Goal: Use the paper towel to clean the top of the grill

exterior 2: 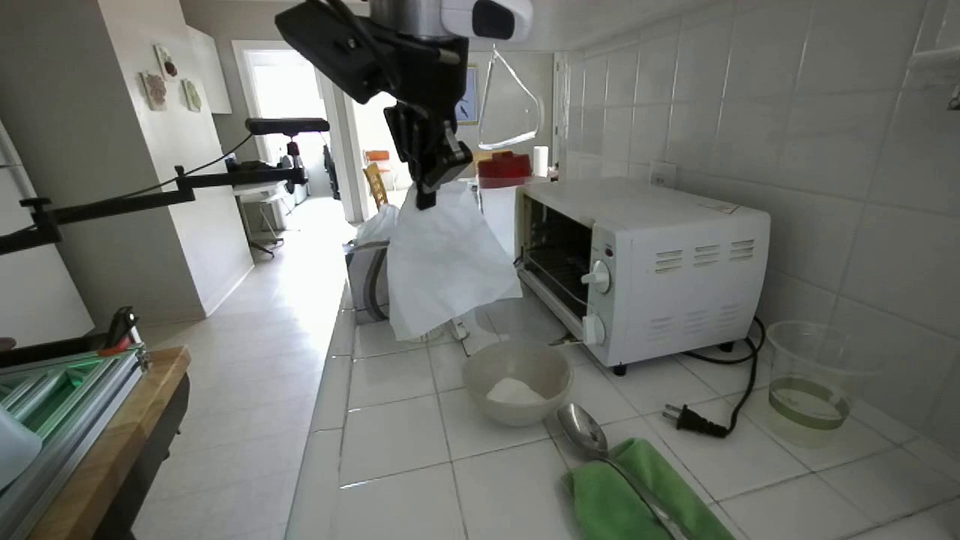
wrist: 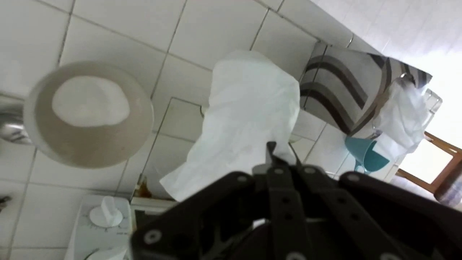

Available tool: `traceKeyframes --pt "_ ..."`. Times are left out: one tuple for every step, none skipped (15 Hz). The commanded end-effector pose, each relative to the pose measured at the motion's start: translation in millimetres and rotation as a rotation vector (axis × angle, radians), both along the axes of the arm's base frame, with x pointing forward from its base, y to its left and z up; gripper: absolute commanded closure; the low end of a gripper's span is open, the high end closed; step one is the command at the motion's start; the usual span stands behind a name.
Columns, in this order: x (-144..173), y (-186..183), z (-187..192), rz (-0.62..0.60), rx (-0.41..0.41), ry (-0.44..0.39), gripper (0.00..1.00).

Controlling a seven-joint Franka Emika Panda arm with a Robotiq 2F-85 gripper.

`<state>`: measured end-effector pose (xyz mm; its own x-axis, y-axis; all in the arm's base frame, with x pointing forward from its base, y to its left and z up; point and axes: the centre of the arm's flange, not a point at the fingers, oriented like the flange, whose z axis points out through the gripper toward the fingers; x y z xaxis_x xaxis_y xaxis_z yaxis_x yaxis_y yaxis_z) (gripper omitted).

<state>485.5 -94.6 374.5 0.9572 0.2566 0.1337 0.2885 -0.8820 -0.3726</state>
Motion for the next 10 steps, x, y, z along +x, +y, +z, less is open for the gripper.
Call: traceKeyframes --pt "-17.5 -10.6 10.4 0.015 -0.070 0.086 1.00" --pt "-21.2 -13.7 12.1 0.020 -0.085 0.106 1.00" --pt "-26.7 -14.0 13.2 0.027 -0.101 0.128 1.00" --pt "-30.8 -13.7 12.1 0.036 -0.112 0.151 1.00" --pt "-34.3 -13.7 10.2 0.045 -0.119 0.177 1.00" --pt "-38.3 -13.4 5.3 0.044 -0.131 0.198 1.00" --pt "-40.4 -14.5 -1.7 0.036 -0.137 0.214 1.00" --pt "-42.4 -16.9 -10.3 0.029 -0.149 0.215 1.00" --pt "-44.4 -19.4 -18.2 0.020 -0.169 0.226 1.00" --pt "-48.0 -23.5 -29.0 0.013 -0.195 0.240 1.00"
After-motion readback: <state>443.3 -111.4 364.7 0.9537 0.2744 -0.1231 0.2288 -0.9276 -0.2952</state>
